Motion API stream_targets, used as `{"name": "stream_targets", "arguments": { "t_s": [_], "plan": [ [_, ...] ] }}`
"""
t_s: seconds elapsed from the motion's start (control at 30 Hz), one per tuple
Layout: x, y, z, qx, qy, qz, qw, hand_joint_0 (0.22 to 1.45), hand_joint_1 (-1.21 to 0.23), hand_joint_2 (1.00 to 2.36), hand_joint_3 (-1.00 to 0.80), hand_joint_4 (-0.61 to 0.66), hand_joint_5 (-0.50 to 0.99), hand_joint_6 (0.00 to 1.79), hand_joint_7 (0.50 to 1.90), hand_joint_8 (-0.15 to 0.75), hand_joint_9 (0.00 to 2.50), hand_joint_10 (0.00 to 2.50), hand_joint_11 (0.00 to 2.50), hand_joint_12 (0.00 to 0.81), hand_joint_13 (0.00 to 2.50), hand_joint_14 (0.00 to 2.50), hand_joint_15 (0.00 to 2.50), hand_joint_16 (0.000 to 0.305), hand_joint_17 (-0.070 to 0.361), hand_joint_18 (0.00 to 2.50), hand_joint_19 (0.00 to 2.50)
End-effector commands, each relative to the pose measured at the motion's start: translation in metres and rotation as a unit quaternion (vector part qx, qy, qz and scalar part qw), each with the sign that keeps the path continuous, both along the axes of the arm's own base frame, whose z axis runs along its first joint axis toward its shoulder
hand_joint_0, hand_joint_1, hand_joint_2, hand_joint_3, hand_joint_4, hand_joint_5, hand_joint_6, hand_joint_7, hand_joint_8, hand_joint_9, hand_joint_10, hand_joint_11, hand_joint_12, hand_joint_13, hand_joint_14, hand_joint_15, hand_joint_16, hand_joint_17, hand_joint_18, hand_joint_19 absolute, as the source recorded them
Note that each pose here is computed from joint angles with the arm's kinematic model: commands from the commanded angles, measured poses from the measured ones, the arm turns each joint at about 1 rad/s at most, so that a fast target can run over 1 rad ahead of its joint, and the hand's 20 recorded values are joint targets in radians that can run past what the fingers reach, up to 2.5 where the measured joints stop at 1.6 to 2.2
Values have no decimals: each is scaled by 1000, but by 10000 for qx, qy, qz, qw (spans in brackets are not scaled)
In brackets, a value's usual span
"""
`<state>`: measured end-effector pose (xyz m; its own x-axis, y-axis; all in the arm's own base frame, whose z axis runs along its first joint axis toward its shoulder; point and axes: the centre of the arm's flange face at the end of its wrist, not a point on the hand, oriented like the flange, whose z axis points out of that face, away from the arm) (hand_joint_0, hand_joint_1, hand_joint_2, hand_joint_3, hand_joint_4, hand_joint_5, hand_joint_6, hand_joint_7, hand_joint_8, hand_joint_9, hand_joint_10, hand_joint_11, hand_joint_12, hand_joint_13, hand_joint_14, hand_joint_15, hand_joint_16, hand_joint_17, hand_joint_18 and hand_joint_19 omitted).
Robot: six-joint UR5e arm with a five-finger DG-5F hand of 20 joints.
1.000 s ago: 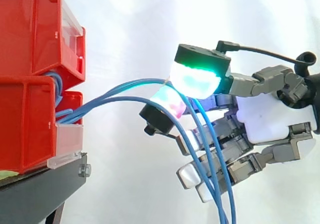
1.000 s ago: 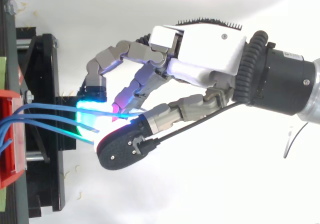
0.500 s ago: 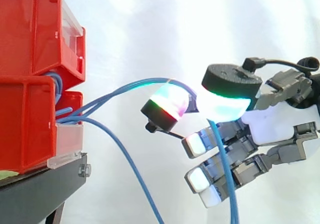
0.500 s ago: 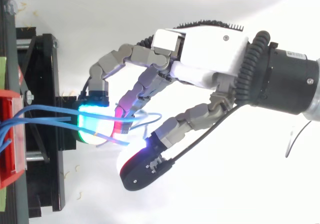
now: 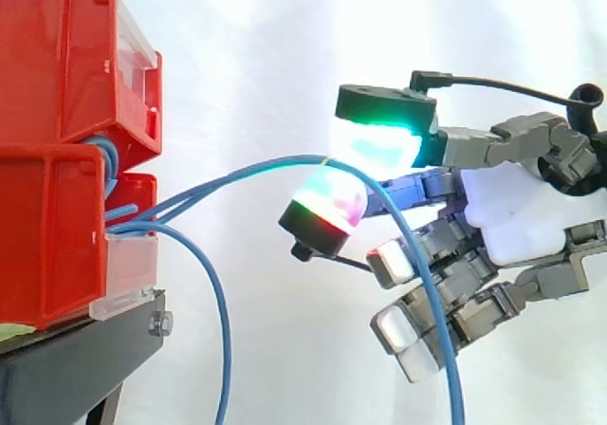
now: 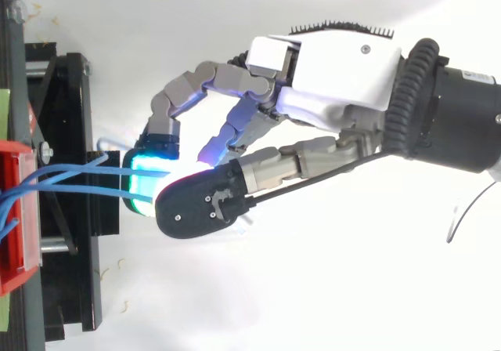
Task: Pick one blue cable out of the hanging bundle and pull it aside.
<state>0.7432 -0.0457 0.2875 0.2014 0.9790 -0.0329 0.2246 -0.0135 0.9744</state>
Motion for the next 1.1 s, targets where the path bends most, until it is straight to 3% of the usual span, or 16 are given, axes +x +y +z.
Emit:
{"name": "stream_targets", "arguments": {
  "t_s": [0.0, 0.07, 0.13, 0.27, 0.33, 0.43, 0.47, 0.53, 0.63, 0.67, 0.7, 0.77, 0.87, 1.07],
  "plan": [
    [0, 0, -1, 2, 6, -3, 10000, 582, -704, 1013, -281, -60, -95, 883, 930, 254, 1110, 27, 637, 399, 913, 23, 572, 56, 125, 606, 615],
    [0, 0, 0, 4, -1, -3, 10000, 618, -826, 1015, -257, -42, -115, 904, 902, 237, 1045, 28, 668, 391, 899, 24, 575, 54, 121, 599, 610],
    [0, 0, 1, 5, -9, -3, 10000, 660, -870, 1015, -281, -58, -119, 910, 879, 235, 1037, 27, 665, 389, 895, 25, 572, 53, 120, 606, 598],
    [0, -3, 2, 4, -1, -18, 10000, 757, -933, 1000, -500, -179, -124, 916, 883, 223, 1029, 28, 654, 372, 890, 25, 550, 52, 118, 625, 550],
    [0, -4, 0, -9, 31, -24, 10000, 762, -946, 1000, -500, -212, -124, 918, 896, 219, 1052, 28, 671, 370, 888, 25, 549, 52, 117, 626, 541],
    [-2, -8, 1, -5, 55, -25, 10000, 709, -995, 1000, -500, -175, -115, 923, 825, 214, 1042, 29, 681, 365, 889, 25, 555, 52, 116, 624, 532],
    [-3, -12, 0, -8, 119, -2, 9999, 649, -1021, 1000, -500, -95, -102, 913, 843, 216, 1043, 27, 678, 363, 888, 24, 565, 52, 116, 620, 541],
    [-4, -13, 0, -4, 143, 12, 9999, 540, -1033, 1000, -500, -54, -94, 908, 843, 231, 1094, 27, 685, 373, 899, 26, 570, 54, 120, 632, 555],
    [-4, -15, -2, 2, 159, 26, 9999, 408, -948, 1000, -500, -28, -77, 896, 843, 264, 1137, 24, 653, 422, 956, 22, 557, 63, 142, 702, 559],
    [-4, -15, -1, 5, 152, 34, 9999, 368, -829, 1000, -500, -17, -69, 885, 855, 286, 1175, 26, 634, 445, 984, 21, 553, 68, 153, 739, 556],
    [-4, -15, -1, -3, 153, 36, 9999, 362, -799, 1000, -500, -19, -67, 883, 850, 289, 1181, 23, 624, 450, 988, 23, 553, 69, 156, 748, 554],
    [-4, -15, -1, -3, 153, 36, 9999, 385, -599, 1000, -500, -20, -65, 873, 865, 290, 1197, 25, 620, 448, 996, 22, 552, 70, 157, 738, 574],
    [-4, -18, -2, -3, 161, 13, 9999, 461, -469, 1000, -500, -29, -71, 871, 891, 273, 1193, 25, 631, 428, 973, 22, 565, 63, 142, 675, 617],
    [-5, -20, 3, -10, 134, 16, 9999, 565, -505, 1006, -416, -27, -79, 871, 938, 248, 1163, 27, 656, 398, 940, 24, 596, 56, 125, 612, 666]
  ]
}}
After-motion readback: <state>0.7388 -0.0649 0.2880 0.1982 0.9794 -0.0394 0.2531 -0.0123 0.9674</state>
